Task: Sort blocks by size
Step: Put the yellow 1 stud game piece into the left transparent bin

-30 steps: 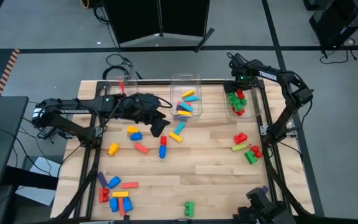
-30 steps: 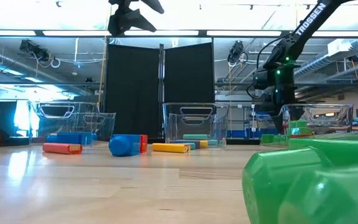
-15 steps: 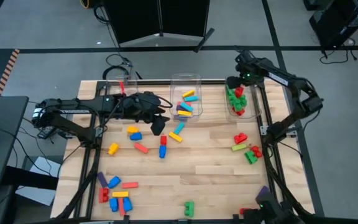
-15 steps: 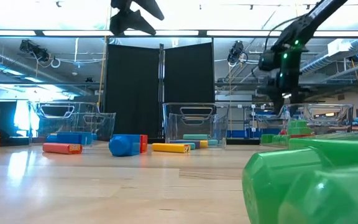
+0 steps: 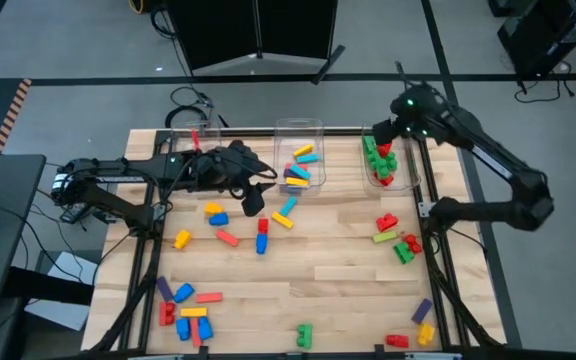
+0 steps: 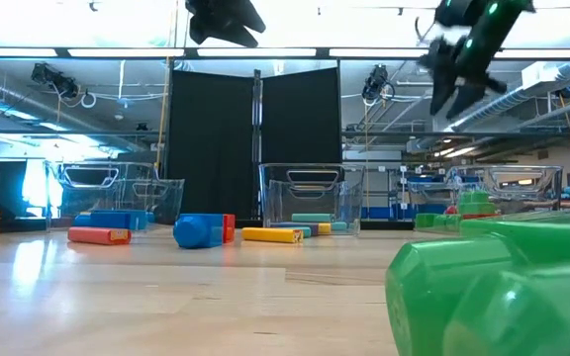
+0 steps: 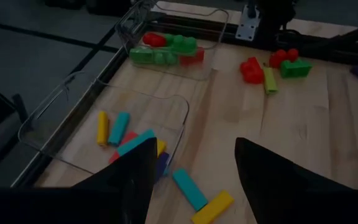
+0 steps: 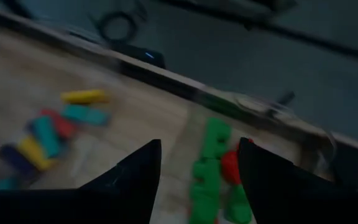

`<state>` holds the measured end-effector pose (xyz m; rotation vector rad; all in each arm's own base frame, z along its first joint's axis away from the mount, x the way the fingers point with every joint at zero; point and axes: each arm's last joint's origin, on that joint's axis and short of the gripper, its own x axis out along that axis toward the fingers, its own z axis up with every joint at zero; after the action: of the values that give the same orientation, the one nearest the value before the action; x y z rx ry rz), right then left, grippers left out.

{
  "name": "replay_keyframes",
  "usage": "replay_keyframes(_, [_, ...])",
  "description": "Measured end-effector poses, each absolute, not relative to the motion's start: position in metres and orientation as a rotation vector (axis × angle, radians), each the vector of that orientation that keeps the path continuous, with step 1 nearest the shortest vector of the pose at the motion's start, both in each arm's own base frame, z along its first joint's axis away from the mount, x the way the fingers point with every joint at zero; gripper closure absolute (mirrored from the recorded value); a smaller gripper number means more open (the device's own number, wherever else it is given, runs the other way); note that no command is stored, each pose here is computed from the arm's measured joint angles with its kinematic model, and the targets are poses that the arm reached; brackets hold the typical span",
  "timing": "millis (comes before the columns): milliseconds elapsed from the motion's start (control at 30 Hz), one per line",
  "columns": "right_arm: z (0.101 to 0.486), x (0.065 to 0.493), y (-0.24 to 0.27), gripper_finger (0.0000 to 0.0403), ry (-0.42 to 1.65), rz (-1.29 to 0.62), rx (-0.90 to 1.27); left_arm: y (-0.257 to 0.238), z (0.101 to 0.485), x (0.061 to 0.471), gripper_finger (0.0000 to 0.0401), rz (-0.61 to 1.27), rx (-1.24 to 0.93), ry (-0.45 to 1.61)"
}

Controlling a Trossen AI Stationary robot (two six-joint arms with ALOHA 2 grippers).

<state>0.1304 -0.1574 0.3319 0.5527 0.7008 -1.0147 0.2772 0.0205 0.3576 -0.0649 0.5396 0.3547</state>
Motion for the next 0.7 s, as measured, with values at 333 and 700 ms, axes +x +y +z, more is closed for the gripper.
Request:
replay_keyframes(333, [0.369,0.119,-0.082,0.0188,0.541,-0.718,0.313,0.020,0.356,0.280,0.0178,0.353,-0.065,0.542])
replay_keyframes(700, [0.379,0.118,-0.030,0.0197,0.488,-0.347,0.264,0.005,0.343,0.288,0.0178,0.333,-0.079,0.601])
